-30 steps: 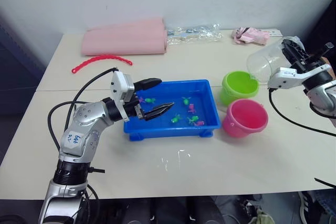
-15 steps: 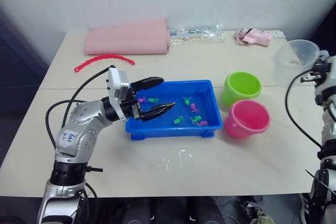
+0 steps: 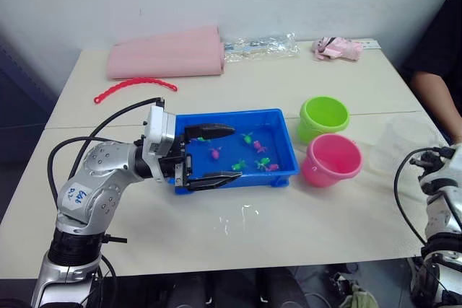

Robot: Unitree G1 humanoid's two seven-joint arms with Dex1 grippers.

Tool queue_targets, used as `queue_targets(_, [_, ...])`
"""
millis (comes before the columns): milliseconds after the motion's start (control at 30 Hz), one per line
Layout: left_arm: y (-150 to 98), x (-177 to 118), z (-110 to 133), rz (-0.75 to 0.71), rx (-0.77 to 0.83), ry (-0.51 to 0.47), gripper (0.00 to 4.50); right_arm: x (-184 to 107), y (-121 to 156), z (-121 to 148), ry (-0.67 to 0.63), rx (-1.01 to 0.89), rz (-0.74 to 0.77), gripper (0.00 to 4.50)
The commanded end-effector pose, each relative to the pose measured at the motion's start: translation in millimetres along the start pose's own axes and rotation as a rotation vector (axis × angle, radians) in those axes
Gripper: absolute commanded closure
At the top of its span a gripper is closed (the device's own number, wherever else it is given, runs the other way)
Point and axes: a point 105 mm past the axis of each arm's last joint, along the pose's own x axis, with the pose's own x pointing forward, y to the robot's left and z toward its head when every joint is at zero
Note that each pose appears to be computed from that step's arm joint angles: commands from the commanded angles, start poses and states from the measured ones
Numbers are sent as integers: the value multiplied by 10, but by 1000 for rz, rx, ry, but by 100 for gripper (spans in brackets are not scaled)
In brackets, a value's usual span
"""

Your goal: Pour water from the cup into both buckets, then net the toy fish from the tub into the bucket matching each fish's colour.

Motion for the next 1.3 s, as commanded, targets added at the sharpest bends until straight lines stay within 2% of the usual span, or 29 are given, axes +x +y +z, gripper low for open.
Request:
queue_targets(33, [3, -12, 35, 25, 32, -9, 0, -63, -82, -175, -2, 39, -77, 447])
queue_targets(67, [12, -23, 30, 30, 33, -5, 0, -80, -77, -209, 2, 53, -70, 447])
queue_targets(133, [25, -47, 23, 40, 34, 1, 0, -122, -132, -249, -4, 74, -96, 374])
queue_targets(200, [32, -80, 14, 51, 34, 10, 0, -185, -219, -265, -11, 62, -122, 324])
queue_targets(300, [44, -144, -6, 72, 30, 25, 0, -318, -330, -285, -21, 48, -131, 194])
queue_targets(333, [48, -175, -18, 83, 27, 31, 0, -388, -370, -292, -24, 45, -132, 135])
queue_targets(433, [53, -289, -72, 125, 19, 55, 0, -639, -464, -266, -34, 17, -113, 13])
queue_targets(500, [63, -390, -120, 174, 13, 73, 0, -797, -461, -154, -72, 5, -70, 6])
queue_targets(567, [97, -536, -171, 255, 9, 92, 0, -924, -278, 58, -129, -46, 65, 6])
queue_targets(667, [136, -837, -263, 409, -32, 113, 0, -1072, 87, 312, -180, -184, 299, 6])
queue_targets(733, [86, -1038, -347, 497, -27, 156, 0, -1192, 339, 562, -287, -212, 455, 6])
queue_targets(800, [58, -1349, -373, 659, 22, 190, 0, -1358, 608, 835, -388, -237, 627, 6])
queue_targets(833, [34, -1560, -371, 762, 42, 203, 0, -1466, 775, 886, -387, -278, 761, 6])
queue_targets(933, [-66, -2094, -415, 1010, 111, 275, 0, -1669, 1111, 957, -389, -340, 1052, 6])
queue_targets(1000, [-172, -2363, -495, 1119, 141, 342, 0, -1687, 1238, 996, -413, -361, 1143, 6])
queue_targets(1100, [-423, -2744, -576, 1308, 100, 332, 0, -1776, 1518, 838, -377, -371, 1396, 6])
queue_targets(1133, [-545, -2888, -636, 1373, 84, 356, 0, -1785, 1608, 788, -375, -360, 1460, 6])
queue_targets(1300, [-1041, -3284, -810, 1623, 24, 440, 0, -1768, 1920, 656, -423, -343, 1625, 6])
